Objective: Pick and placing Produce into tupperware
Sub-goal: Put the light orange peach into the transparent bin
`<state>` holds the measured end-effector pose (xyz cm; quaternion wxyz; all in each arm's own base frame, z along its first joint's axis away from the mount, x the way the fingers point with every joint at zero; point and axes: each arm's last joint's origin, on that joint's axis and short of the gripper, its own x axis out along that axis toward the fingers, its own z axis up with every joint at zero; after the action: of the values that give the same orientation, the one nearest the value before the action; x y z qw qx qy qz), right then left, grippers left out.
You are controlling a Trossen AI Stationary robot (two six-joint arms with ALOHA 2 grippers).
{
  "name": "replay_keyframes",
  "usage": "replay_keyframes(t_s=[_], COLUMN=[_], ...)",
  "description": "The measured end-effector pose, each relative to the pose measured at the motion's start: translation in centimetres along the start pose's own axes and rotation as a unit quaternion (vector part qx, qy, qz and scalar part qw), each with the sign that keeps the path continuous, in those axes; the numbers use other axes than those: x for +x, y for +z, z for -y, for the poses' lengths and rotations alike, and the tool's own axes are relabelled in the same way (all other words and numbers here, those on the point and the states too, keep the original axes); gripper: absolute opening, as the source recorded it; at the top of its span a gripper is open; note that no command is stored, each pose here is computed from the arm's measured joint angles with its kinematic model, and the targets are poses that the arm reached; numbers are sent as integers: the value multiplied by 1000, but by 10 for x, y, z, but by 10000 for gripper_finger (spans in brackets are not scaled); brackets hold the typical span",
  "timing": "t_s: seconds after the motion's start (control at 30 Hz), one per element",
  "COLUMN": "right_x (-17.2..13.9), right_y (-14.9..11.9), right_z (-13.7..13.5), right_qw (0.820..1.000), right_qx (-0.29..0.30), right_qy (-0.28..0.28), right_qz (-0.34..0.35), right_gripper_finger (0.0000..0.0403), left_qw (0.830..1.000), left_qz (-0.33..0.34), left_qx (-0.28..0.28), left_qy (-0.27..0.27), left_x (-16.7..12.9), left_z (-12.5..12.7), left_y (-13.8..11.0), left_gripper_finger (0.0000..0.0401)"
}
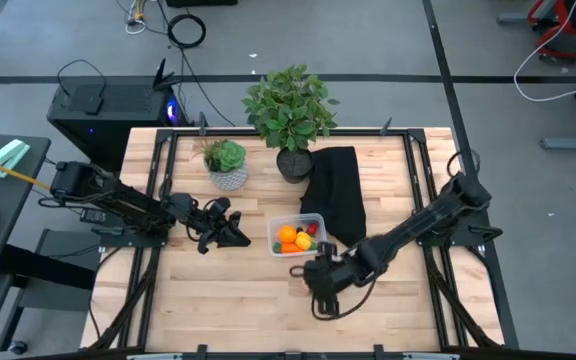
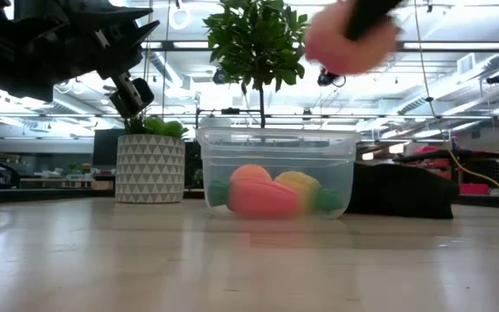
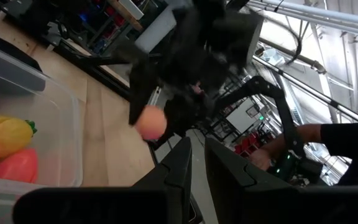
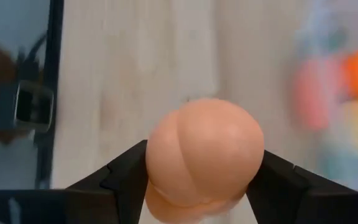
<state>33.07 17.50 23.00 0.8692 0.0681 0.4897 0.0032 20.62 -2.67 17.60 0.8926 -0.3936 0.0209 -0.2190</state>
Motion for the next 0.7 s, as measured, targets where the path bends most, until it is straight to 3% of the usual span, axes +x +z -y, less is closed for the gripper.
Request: replay_keyframes(t_s=[0.3, 0.43, 0.7], right_x=[-10, -2, 21], right_y=[41, 53, 51], right_z=[79, 112, 123], right_qw=[992, 988, 990], right_qx=[79, 118, 131], right_qy=[-81, -84, -45], right_qz=[56, 61, 11], right_gripper_finger=[239, 240, 265], left_qw=[1000, 1000, 1000], left_qz=[0, 0, -3], left_qx=[4, 4, 3], left_qy=[0, 0, -2], left_x=[0, 0, 0], left_z=[0, 0, 0], left_y=[0, 0, 0], left_gripper_finger=[52, 52, 53])
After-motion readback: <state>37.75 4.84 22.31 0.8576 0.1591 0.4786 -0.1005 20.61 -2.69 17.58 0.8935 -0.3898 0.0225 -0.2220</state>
